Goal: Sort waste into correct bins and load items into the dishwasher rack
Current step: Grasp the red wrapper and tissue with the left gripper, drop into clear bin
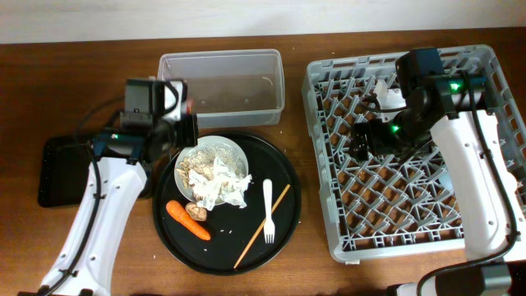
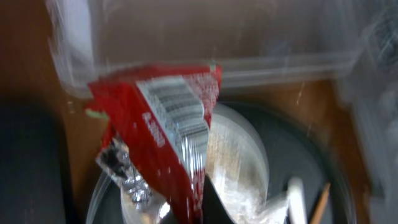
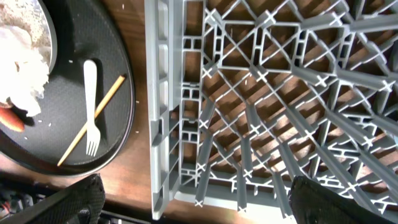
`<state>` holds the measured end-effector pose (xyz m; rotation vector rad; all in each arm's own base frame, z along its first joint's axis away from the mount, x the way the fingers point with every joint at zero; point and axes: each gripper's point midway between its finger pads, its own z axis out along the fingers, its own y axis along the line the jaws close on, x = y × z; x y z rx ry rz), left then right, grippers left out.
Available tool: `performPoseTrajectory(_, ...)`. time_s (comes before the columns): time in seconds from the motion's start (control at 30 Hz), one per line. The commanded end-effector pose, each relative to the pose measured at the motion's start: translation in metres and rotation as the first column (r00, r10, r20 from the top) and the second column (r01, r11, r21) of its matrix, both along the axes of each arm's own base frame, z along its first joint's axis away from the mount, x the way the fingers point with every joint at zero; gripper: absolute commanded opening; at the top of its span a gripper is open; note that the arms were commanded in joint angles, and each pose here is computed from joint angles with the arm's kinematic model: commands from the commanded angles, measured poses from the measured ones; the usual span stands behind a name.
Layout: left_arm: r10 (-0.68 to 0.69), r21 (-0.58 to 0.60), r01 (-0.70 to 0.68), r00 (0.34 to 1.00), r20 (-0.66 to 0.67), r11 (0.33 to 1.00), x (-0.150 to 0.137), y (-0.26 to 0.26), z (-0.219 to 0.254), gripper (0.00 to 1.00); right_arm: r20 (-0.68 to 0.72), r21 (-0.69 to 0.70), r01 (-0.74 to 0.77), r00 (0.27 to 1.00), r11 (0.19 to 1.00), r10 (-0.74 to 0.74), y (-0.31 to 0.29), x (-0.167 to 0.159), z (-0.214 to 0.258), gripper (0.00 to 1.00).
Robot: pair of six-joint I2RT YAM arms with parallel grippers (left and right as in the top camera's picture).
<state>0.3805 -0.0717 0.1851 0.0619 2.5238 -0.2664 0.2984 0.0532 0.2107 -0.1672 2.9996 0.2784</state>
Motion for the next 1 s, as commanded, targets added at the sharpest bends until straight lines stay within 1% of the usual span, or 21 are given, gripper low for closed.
performPoseTrajectory(0.0,0.02,-0.006,-0.02,0.97,0.242,1.0,0.043,0.0,0.05,0.01,0.004,-0.002,0.0,1.0,1.0,0.0,0.001,-0.002,0.002,0.98)
performPoseTrajectory(0.03,0.052,0.019,-0.06,0.957,0.285,0.998,0.061,0.006,0.049,0.01,0.004,-0.002,0.0,1.0,1.0,0.0,0.001,-0.002,0.002,0.98)
performPoseTrajectory(0.07,0.056,0.022,-0.065,0.955,0.292,0.998,0.071,0.006,0.042,0.01,0.004,-0.002,0.0,1.0,1.0,0.0,0.001,-0.002,0.002,0.98)
performPoseTrajectory(0.17,0.054,0.033,-0.064,0.971,0.234,0.997,0.1,0.002,-0.01,0.01,0.004,-0.002,0.0,1.0,1.0,0.0,0.001,-0.002,0.002,0.99)
performPoseTrajectory(0.2,0.054,0.036,-0.063,0.973,0.225,0.997,0.105,0.002,-0.022,0.01,0.004,-0.002,0.0,1.0,1.0,0.0,0.001,-0.002,0.002,0.98)
performPoseTrajectory(0.23,0.053,0.038,-0.062,0.976,0.211,0.997,0.113,0.0,-0.039,0.07,0.004,-0.002,0.0,1.0,1.0,0.0,0.001,-0.002,0.002,0.99)
performPoseTrajectory(0.3,0.052,0.037,-0.061,0.976,0.211,0.997,0.114,0.0,-0.04,0.82,0.004,-0.002,0.0,1.0,1.0,0.0,0.001,-0.002,0.002,0.98)
performPoseTrajectory(0.33,0.052,0.035,-0.061,0.974,0.219,0.998,0.114,0.0,-0.035,0.99,0.004,-0.002,0.0,1.0,1.0,0.0,0.001,-0.002,0.002,0.99)
performPoseTrajectory(0.37,0.052,0.033,-0.061,0.972,0.227,0.998,0.114,0.0,-0.028,0.99,0.004,-0.002,0.0,1.0,1.0,0.0,0.001,-0.002,0.002,0.98)
performPoseTrajectory(0.43,0.041,0.023,-0.046,0.979,0.199,0.999,0.099,-0.001,-0.012,0.99,0.004,-0.002,0.0,1.0,1.0,0.0,0.001,-0.002,0.002,0.98)
performPoseTrajectory(0.47,0.009,-0.003,-0.009,0.99,0.142,1.0,0.076,-0.007,-0.007,0.99,0.004,-0.002,0.0,1.0,1.0,0.0,0.001,-0.002,0.002,0.98)
performPoseTrajectory(0.53,-0.081,-0.068,0.079,0.996,-0.024,0.995,0.023,-0.029,-0.011,0.99,0.004,-0.002,0.0,1.0,1.0,0.0,0.001,-0.002,0.002,0.98)
performPoseTrajectory(0.6,-0.136,-0.056,0.126,0.965,-0.224,0.99,-0.025,-0.045,-0.036,0.99,0.004,-0.002,0.0,1.0,1.0,0.0,0.001,-0.002,0.002,0.98)
performPoseTrajectory(0.67,-0.179,-0.046,0.174,0.936,-0.303,0.984,-0.043,-0.06,-0.061,0.99,0.004,-0.002,0.0,1.0,1.0,0.0,0.001,-0.002,0.002,0.98)
performPoseTrajectory(0.77,-0.189,-0.037,0.19,0.9,-0.393,0.981,-0.056,-0.064,-0.096,0.99,0.004,-0.002,0.0,1.0,1.0,0.0,0.001,-0.002,0.002,0.98)
performPoseTrajectory(0.83,-0.165,-0.003,0.184,0.874,-0.458,0.983,-0.057,-0.058,-0.123,0.99,0.004,-0.002,0.0,1.0,1.0,0.0,0.001,-0.002,0.002,0.98)
performPoseTrajectory(0.9,-0.159,0.001,0.184,0.851,-0.501,0.983,-0.06,-0.058,-0.139,0.98,0.004,-0.002,0.0,1.0,1.0,0.0,0.001,-0.002,0.002,0.98)
performPoseTrajectory(0.93,-0.156,0.003,0.184,0.839,-0.521,0.983,-0.062,-0.058,-0.147,0.89,0.004,-0.002,0.0,1.0,1.0,0.0,0.001,-0.002,0.002,0.98)
performPoseTrajectory(0.97,-0.154,0.004,0.185,0.833,-0.531,0.983,-0.063,-0.057,-0.15,0.65,0.004,-0.002,0.0,1.0,1.0,0.0,0.001,-0.002,0.002,0.98)
